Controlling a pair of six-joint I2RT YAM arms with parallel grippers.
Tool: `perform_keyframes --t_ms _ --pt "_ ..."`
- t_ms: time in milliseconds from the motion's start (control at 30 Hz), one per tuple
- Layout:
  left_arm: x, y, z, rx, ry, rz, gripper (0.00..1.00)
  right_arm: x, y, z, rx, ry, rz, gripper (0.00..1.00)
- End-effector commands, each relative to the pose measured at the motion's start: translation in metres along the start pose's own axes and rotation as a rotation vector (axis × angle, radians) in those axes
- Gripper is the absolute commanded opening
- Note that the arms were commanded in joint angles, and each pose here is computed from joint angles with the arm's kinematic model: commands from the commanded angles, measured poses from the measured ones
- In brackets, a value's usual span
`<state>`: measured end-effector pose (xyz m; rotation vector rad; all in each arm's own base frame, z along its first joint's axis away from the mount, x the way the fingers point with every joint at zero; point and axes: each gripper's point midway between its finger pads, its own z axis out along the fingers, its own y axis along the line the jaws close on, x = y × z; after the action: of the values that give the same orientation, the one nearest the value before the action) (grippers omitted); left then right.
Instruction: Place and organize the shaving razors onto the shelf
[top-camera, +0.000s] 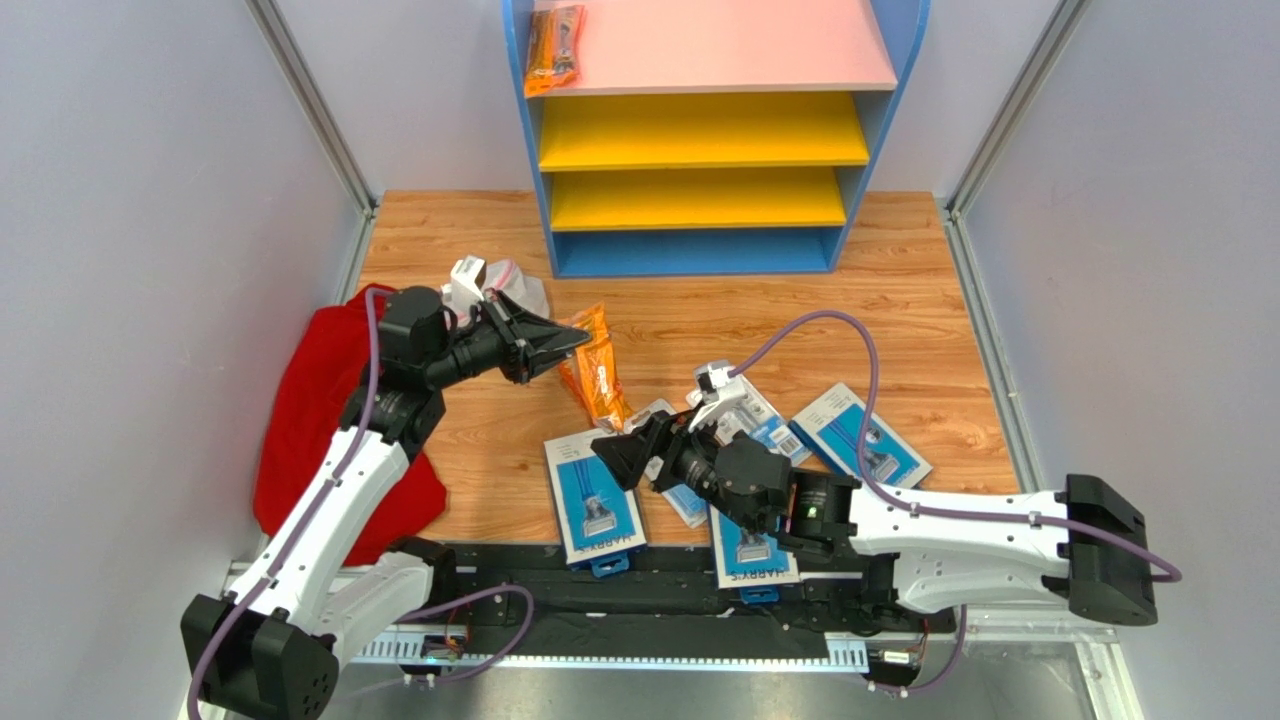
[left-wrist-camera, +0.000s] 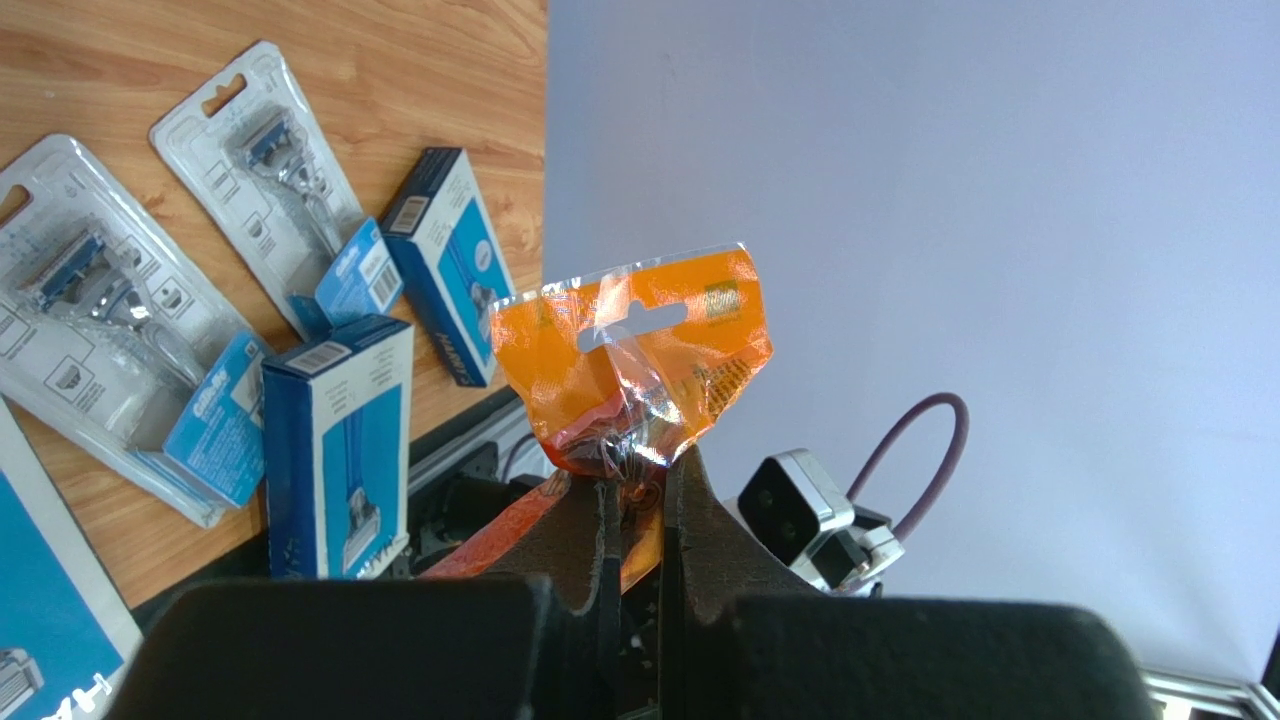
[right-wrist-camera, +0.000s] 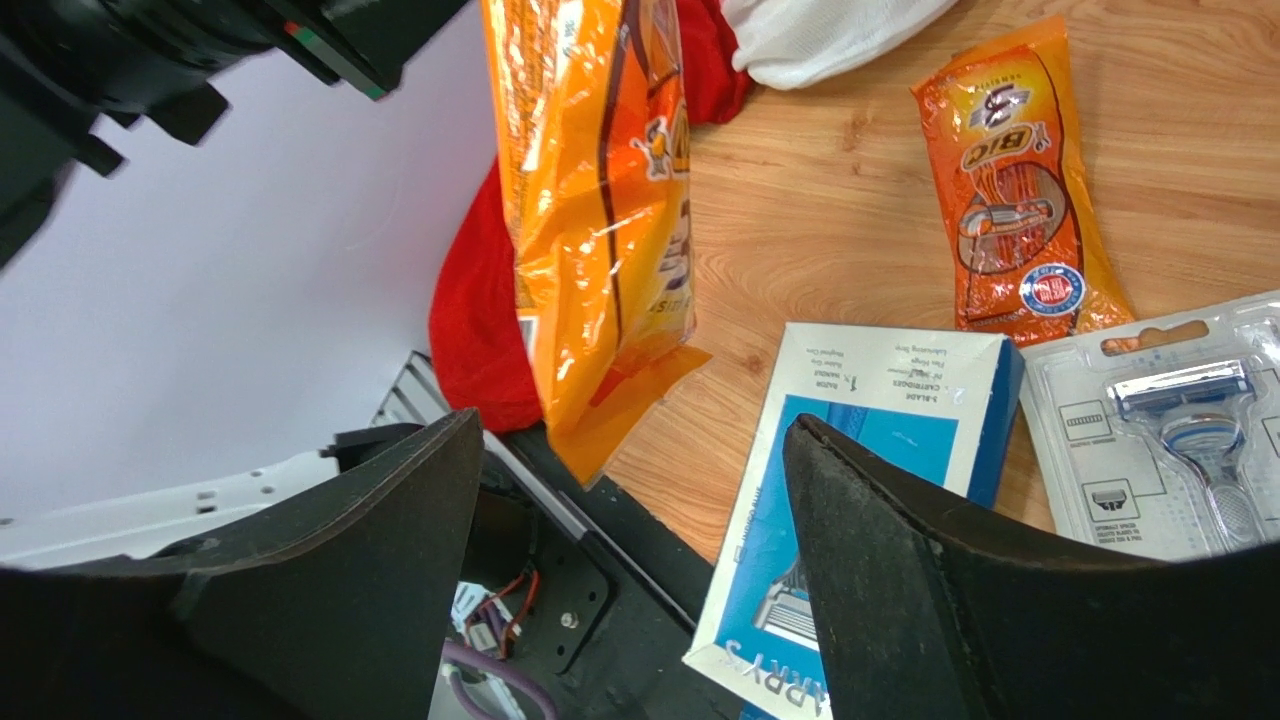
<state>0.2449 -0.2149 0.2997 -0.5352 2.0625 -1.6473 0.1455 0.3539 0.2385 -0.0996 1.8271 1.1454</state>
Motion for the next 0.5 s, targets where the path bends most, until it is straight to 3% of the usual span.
perform_keyframes --t_ms 0,367,467 --pt "0.003 -0.023 -0.004 0.056 0.015 0.035 0.00 -0.024 0.023 0.010 -0.042 -0.094 0.014 0.75" --pt "0.009 -0.011 -0.003 0.019 0.047 0.048 0.00 -0.038 0.023 0.012 -0.030 -0.163 -0.004 0.68" --pt "0.011 -0.008 -0.002 0.017 0.052 0.046 0.00 -0.039 0.021 0.015 -0.015 -0.169 0.004 0.62"
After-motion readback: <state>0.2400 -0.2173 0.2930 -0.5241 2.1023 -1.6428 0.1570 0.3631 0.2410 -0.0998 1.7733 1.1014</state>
